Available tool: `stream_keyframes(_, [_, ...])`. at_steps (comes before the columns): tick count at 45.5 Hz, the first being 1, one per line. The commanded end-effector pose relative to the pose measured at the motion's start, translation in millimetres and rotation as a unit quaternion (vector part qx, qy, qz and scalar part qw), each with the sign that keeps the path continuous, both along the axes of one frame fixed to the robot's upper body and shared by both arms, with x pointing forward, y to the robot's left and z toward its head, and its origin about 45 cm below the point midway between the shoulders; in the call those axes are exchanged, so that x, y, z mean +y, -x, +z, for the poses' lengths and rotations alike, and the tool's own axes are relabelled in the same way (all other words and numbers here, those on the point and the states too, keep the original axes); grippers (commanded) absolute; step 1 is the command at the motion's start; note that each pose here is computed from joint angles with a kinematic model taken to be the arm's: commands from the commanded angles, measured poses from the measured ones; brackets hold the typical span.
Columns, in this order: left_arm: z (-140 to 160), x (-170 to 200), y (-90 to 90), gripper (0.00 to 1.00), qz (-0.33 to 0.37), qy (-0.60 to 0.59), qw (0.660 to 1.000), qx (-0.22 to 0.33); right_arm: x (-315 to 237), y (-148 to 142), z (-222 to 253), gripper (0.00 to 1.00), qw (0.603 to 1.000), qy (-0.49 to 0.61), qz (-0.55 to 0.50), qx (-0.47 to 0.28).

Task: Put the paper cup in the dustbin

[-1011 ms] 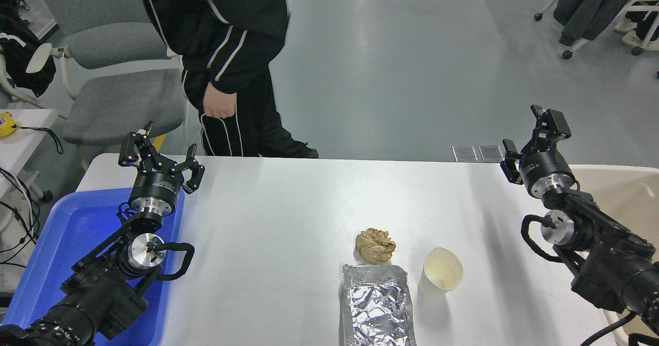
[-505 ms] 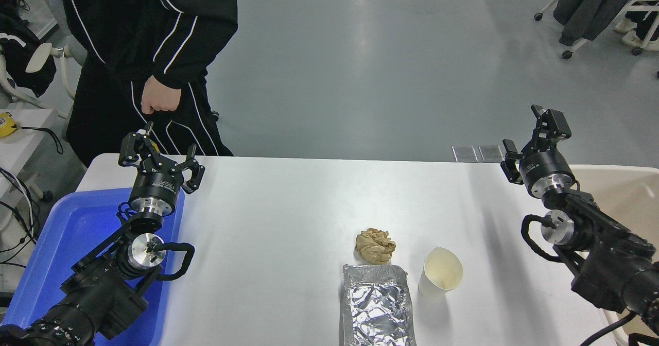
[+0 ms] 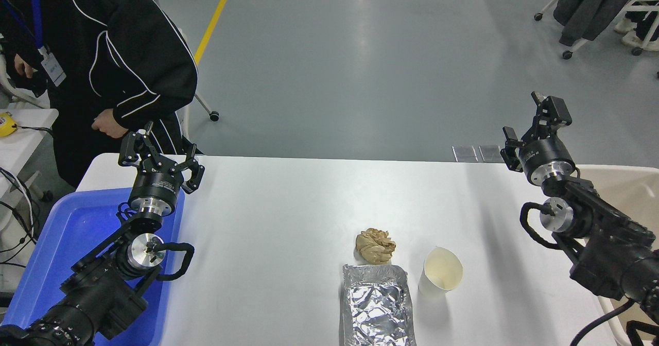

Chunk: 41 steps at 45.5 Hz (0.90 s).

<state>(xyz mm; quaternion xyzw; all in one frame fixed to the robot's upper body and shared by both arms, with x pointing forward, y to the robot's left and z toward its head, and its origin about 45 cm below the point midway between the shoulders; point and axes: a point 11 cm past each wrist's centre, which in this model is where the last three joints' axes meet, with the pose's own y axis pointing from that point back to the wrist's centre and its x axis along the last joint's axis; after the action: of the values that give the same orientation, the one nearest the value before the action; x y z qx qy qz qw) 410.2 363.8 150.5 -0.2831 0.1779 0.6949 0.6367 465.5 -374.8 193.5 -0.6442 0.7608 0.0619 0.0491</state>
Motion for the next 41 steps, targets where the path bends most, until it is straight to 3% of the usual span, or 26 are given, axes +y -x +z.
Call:
stream_keyframes(1, [-0.2,-0.3,0.0,1.00,0.000,0.000,1.000,0.000,-18.4,-2.2,-6.1,0.99,0.998,0.017,-0.026,0.049])
stream_keyframes(31, [0.1,0.4,0.0,1.00,0.000,0.000,1.000,0.000,-41.3,-3.3,4.9,0.99,0.996,0.056,-0.033,0.056])
stream_keyframes(41, [-0.2,-0.3,0.0,1.00,0.000,0.000,1.000,0.000,-37.4,-16.3,38.5,0.99,0.993,0.109,0.008,0.037])
